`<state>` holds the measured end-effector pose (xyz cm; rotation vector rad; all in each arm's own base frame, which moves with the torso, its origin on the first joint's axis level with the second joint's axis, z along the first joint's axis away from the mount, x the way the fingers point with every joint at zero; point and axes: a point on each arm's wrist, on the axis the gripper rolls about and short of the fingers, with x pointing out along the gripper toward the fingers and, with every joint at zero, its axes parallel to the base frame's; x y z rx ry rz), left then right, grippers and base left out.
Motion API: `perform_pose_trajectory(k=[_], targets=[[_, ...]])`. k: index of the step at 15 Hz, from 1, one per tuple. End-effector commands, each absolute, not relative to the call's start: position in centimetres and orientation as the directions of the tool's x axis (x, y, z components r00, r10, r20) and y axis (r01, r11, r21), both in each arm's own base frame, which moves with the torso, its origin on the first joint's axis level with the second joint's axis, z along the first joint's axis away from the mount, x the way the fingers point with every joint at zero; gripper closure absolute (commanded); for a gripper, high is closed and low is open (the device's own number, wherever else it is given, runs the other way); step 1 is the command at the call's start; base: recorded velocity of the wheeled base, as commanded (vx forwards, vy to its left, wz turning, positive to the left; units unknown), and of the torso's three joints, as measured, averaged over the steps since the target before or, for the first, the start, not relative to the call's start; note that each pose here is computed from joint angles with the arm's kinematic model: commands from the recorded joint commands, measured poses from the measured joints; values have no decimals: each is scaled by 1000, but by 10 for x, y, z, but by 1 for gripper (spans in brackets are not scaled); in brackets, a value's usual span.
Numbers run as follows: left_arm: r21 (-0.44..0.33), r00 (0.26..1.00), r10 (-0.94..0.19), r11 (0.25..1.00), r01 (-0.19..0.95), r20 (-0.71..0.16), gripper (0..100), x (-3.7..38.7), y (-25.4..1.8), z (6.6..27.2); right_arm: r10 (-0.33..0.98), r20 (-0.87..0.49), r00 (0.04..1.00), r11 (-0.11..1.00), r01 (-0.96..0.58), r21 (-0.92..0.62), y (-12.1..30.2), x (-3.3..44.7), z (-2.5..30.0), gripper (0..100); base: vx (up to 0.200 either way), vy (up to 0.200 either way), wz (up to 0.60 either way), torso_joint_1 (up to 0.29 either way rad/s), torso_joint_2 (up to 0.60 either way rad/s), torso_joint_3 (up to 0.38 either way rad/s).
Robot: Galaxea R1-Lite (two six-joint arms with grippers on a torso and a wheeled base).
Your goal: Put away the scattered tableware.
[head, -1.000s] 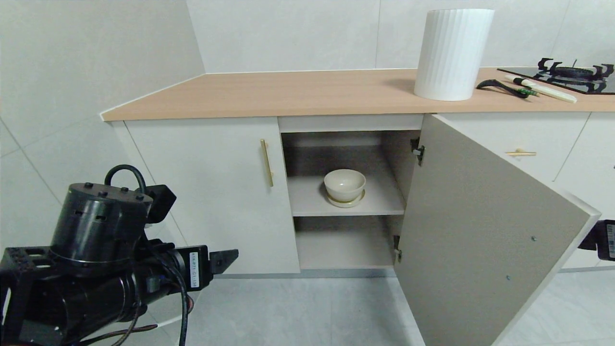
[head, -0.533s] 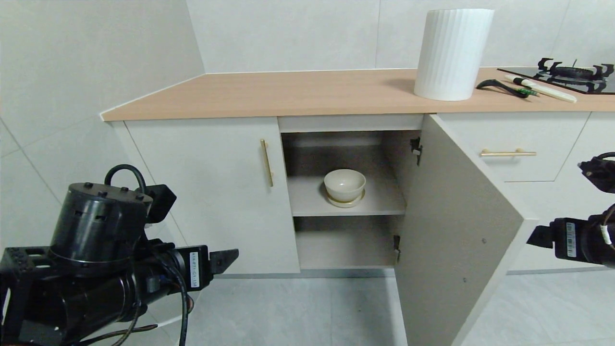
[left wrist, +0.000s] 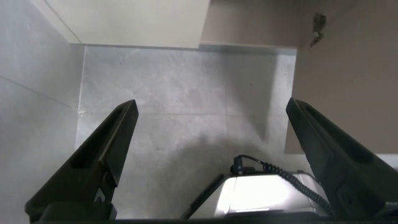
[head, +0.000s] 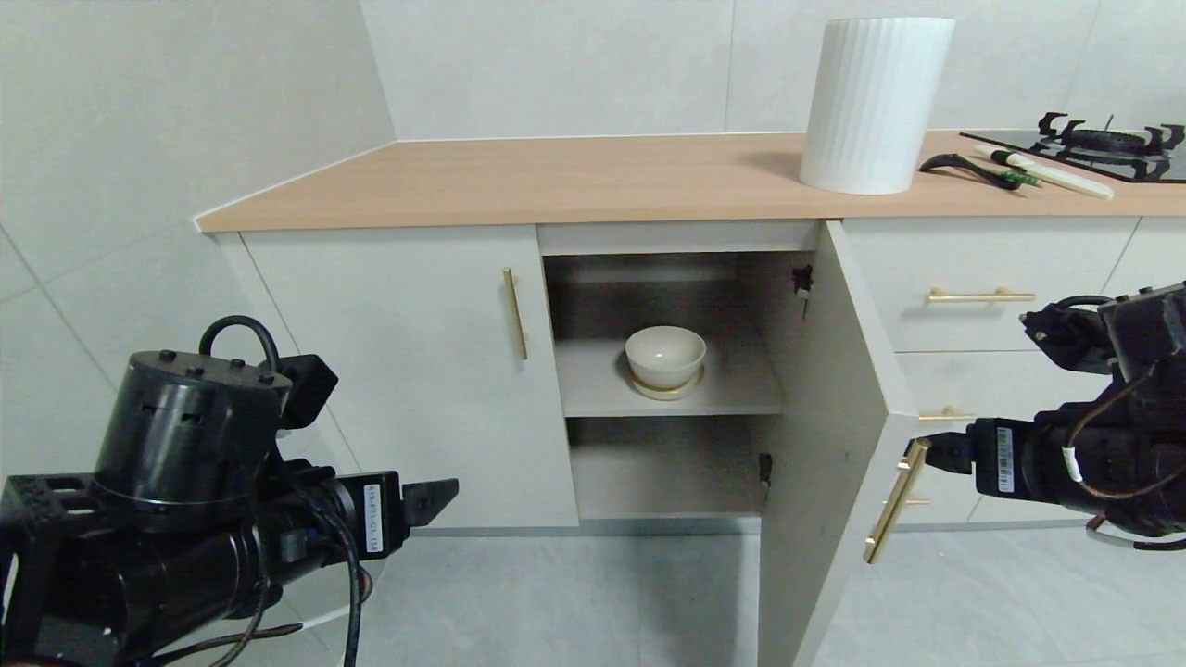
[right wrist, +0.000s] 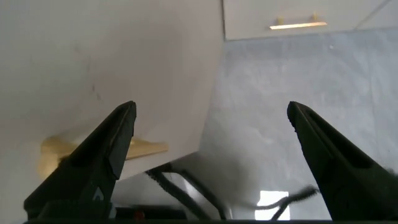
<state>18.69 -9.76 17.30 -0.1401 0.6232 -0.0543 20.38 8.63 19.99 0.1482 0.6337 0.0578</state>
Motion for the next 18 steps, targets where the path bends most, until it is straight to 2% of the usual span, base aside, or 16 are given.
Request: perform_pose_trajectory(k=[1, 7, 11, 18], targets=[[-154, 818, -96, 988, 10, -567, 0, 186, -97, 176, 128, -610, 782, 989, -52, 142, 103, 214, 187, 0, 0, 0, 0, 0, 0, 0], [-162, 829, -101, 987, 12, -550, 0, 183, -95, 181, 200, -595, 779, 980, -150, 133, 136, 252, 180, 0, 0, 0, 0, 0, 0, 0], [-178, 842, -126, 983, 36, -525, 0, 176, -95, 188, 357, -561, 747, 934, -294, 202, 158, 272, 194, 0, 0, 0, 0, 0, 0, 0], [-168, 835, -124, 985, 38, -536, 0, 178, -97, 184, 400, -609, 685, 915, -342, 216, 181, 306, 164, 0, 0, 0, 0, 0, 0, 0]])
